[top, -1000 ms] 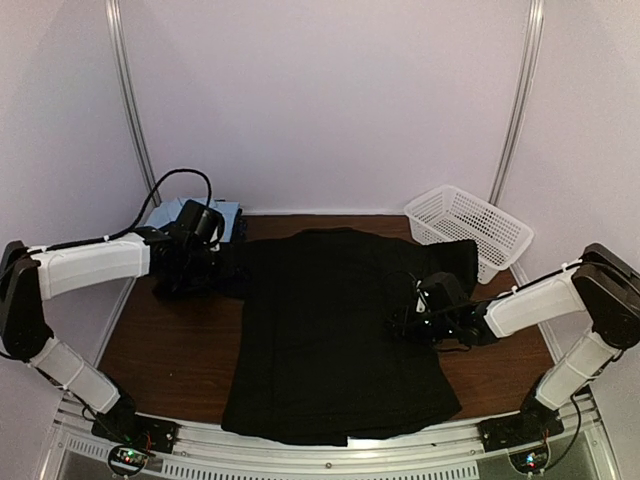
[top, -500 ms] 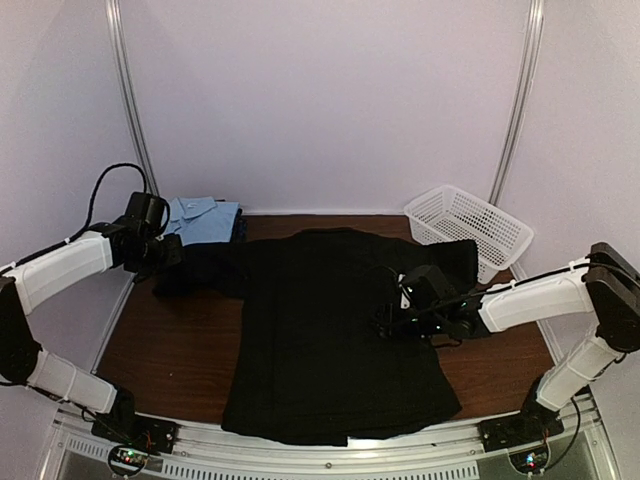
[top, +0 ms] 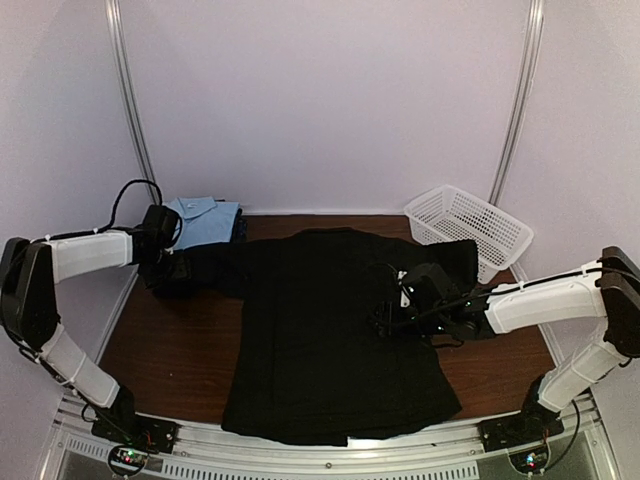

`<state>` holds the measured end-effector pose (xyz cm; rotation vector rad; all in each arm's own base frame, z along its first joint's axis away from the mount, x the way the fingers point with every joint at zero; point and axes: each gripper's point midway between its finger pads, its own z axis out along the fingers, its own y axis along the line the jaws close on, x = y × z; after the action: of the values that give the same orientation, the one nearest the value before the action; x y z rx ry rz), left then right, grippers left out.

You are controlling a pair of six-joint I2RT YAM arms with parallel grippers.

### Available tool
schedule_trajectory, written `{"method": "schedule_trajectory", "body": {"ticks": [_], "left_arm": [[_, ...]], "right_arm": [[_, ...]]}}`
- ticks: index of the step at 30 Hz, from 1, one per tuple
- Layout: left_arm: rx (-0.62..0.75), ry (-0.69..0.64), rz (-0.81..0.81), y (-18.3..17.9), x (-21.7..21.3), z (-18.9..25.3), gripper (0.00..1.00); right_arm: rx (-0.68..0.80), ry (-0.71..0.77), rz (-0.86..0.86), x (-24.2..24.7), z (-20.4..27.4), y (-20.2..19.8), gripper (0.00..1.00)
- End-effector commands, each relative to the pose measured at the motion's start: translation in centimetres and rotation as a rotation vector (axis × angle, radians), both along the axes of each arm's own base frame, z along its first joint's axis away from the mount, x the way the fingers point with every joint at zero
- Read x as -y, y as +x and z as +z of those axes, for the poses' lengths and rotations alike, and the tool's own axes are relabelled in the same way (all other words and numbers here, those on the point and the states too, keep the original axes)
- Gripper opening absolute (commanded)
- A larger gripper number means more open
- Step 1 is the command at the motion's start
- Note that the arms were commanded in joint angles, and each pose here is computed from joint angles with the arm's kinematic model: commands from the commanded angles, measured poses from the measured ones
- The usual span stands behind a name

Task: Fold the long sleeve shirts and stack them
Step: Pick up the sleeve from the corner of the board.

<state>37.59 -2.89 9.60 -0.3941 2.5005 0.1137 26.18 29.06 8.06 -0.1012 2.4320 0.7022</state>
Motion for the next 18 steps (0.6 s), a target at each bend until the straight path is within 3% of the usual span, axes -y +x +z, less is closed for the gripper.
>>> {"method": "schedule_trajectory", "body": {"ticks": [1, 4, 7, 8, 10, 18], "left_arm": [[0.078, 0.03, 0.031, 2.3, -0.8, 1.5, 0.63], [0.08, 0.043, 0.037, 2.7, -0.9, 1.7, 0.47], [0.096, 0.051, 0.035, 2.8, -1.0, 2.7, 0.24], [0.1, 0.052, 0.03, 2.7, -1.0, 3.1, 0.11], [0.112, 0.039, 0.013, 2.6, -0.7, 4.1, 0.0], [0.169, 0.032, -0.039, 2.1, -0.3, 9.1, 0.0]], "right_arm": [[0.04, 0.012, -0.011, -0.2, 1.5, 0.4, 0.63], [0.035, 0.009, -0.006, -0.3, 1.2, 0.3, 0.63], [0.031, 0.007, -0.005, -0.4, 0.9, 0.2, 0.63], [0.031, 0.006, -0.003, -0.4, 0.9, 0.2, 0.63], [0.029, 0.002, -0.004, -0.4, 0.7, 0.2, 0.63], [0.022, 0.003, 0.01, -1.3, 0.3, 0.6, 0.63]]}}
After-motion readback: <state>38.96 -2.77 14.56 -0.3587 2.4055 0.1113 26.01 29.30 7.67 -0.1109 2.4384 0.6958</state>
